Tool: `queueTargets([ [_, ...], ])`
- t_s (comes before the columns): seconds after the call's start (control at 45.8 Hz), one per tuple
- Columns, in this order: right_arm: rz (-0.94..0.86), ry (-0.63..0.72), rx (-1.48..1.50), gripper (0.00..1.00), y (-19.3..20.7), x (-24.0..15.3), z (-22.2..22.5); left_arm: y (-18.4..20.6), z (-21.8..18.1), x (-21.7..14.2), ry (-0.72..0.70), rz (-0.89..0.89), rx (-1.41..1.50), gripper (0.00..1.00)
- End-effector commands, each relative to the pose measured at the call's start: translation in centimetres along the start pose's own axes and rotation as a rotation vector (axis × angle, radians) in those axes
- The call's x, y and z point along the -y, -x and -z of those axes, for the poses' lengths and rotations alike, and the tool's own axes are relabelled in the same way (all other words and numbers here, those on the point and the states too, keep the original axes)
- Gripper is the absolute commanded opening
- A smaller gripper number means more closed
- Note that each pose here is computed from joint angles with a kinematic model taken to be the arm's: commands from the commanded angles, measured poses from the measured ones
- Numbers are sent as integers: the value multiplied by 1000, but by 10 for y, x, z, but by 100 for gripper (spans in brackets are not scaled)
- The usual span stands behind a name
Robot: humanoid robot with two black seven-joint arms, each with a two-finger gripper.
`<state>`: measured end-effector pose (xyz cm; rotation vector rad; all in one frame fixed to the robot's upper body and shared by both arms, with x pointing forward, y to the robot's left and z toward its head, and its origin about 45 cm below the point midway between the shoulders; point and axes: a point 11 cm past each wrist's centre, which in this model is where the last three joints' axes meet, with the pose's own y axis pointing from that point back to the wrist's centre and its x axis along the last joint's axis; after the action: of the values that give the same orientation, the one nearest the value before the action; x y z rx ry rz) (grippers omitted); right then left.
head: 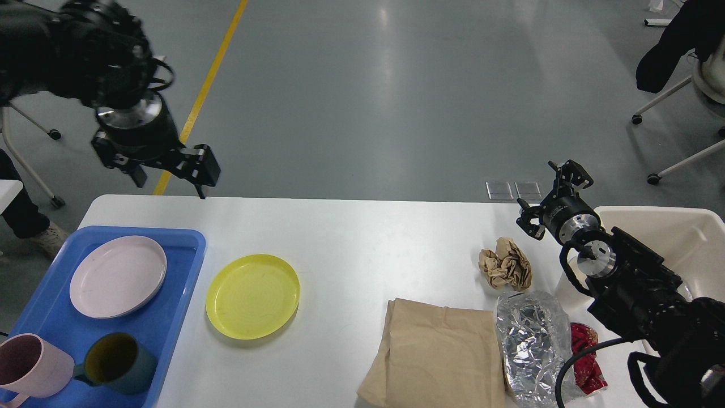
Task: Tidy desktop
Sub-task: 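Open the left gripper and lift it off the cup, then lower the left gripper onto the yellow plate rim and grasp it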
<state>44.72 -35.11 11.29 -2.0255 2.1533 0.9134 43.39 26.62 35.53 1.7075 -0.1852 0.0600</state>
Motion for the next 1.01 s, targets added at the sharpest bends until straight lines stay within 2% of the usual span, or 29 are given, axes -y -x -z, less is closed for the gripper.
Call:
queueTargets([
  [0.0,0,0,-1,100,0,0,0,6,-61,17,-63,47,214,97],
  [0.175,0,-1,1,100,0,0,0,24,-113,45,-29,112,332,97],
  [0.284,0,0,-1,100,0,0,0,39,-121,71,11,172,332,97],
  [0.459,0,-1,1,100,0,0,0,43,-131,123,117,44,334,97],
  [0.678,0,0,-1,100,0,0,0,51,-127,169,191,-87,264,97],
  [0.984,0,0,-1,100,0,0,0,57,-96,201,177,-170,-3,97],
])
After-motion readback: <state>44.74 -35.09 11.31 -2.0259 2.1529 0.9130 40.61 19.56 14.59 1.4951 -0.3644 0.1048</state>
